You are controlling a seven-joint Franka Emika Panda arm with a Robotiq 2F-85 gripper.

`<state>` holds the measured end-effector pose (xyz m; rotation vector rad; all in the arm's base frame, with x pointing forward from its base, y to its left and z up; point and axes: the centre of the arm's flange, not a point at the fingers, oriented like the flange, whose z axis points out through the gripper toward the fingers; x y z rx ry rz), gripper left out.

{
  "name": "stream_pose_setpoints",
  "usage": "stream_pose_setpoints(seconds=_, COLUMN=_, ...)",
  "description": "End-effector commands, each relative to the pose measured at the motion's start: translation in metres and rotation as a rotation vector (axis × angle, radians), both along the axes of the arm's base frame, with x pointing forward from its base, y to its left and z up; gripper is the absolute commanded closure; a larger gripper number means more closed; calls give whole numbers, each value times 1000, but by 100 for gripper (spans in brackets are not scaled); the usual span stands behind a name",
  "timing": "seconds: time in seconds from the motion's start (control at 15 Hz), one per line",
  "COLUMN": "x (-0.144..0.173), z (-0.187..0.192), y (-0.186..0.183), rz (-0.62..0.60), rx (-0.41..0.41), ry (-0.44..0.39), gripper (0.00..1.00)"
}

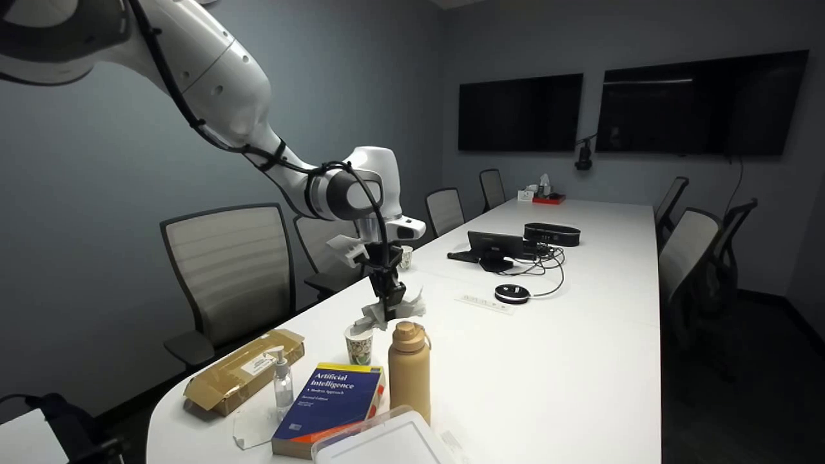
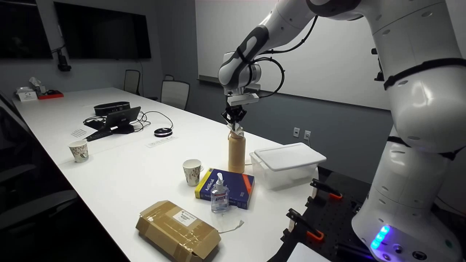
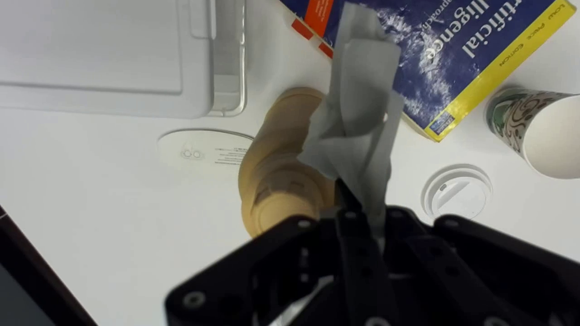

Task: Use the paper towel to wipe the brown bottle

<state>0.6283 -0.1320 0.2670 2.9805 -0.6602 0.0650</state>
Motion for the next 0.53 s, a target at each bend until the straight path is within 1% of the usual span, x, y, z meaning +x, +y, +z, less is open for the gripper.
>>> stream_pose_setpoints(seconds=0.0, x=3, z=-3, y=-8, rz=-12, rx=-29, ry=-68, gripper=99)
stream_pose_setpoints(seconds=0.27, x=5, z=0, y=-19, rz=-40, rx=-55, ry=-148, gripper=99)
stream_pose_setpoints(seconds=0.47, x=2, z=1, y=-28, rz=-57, rx=-70, ry=-162, gripper=99)
